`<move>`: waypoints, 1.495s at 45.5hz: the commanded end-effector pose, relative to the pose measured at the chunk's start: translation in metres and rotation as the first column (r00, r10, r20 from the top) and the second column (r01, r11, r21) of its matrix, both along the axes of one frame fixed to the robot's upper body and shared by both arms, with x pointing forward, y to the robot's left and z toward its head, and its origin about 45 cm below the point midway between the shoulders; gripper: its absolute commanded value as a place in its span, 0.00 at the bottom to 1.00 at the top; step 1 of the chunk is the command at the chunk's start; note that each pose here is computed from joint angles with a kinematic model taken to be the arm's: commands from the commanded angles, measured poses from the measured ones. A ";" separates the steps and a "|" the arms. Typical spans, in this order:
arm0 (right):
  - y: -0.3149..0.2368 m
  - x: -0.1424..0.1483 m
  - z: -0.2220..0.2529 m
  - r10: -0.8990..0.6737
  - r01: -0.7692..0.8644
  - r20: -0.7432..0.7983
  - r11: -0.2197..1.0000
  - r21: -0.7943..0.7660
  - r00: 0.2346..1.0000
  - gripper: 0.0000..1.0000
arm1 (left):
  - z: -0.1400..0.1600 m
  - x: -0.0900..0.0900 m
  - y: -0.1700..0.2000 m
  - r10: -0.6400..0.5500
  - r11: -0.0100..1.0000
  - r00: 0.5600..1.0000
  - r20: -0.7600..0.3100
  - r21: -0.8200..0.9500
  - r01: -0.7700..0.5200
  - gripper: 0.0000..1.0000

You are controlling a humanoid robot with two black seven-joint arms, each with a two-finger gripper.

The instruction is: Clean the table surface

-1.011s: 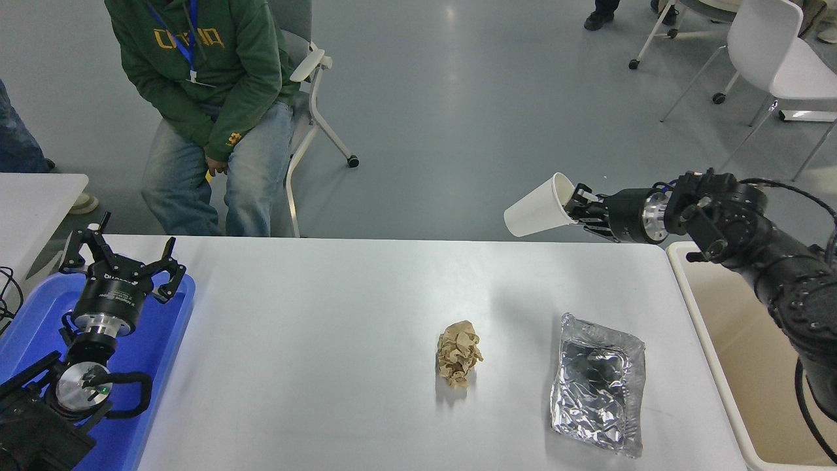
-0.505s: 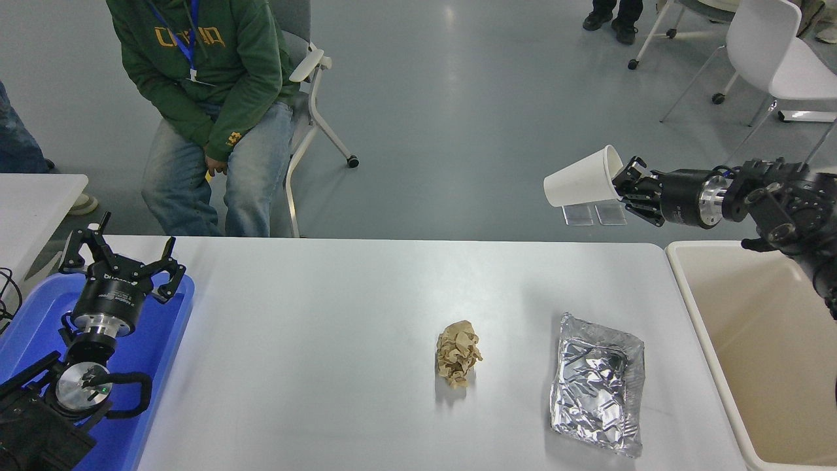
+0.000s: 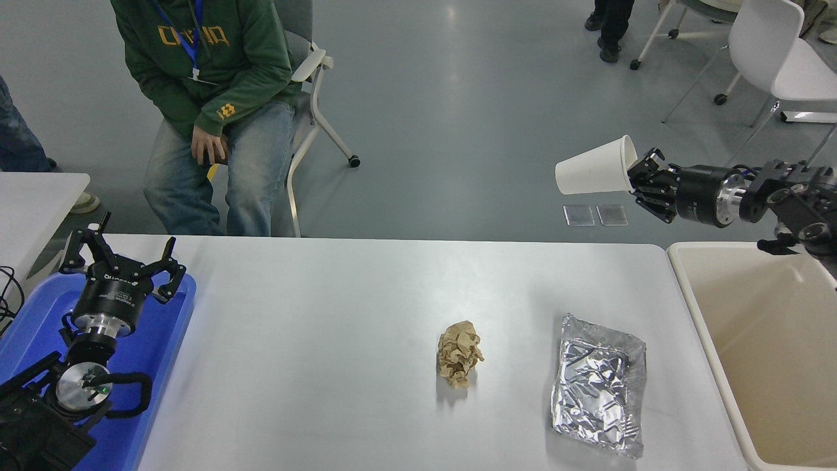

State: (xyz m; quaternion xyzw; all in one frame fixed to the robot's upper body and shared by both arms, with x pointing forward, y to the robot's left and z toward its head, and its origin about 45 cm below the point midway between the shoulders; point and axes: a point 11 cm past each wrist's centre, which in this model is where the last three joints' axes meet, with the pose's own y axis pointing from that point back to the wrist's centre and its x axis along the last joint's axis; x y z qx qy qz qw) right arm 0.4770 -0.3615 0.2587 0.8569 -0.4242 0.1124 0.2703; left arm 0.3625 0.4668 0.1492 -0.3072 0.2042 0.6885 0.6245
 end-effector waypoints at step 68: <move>-0.044 -0.046 0.047 -0.006 0.008 0.081 1.000 -0.020 0.997 0.00 | 0.000 0.000 0.000 0.001 1.000 1.000 -0.001 0.000 -0.001 1.00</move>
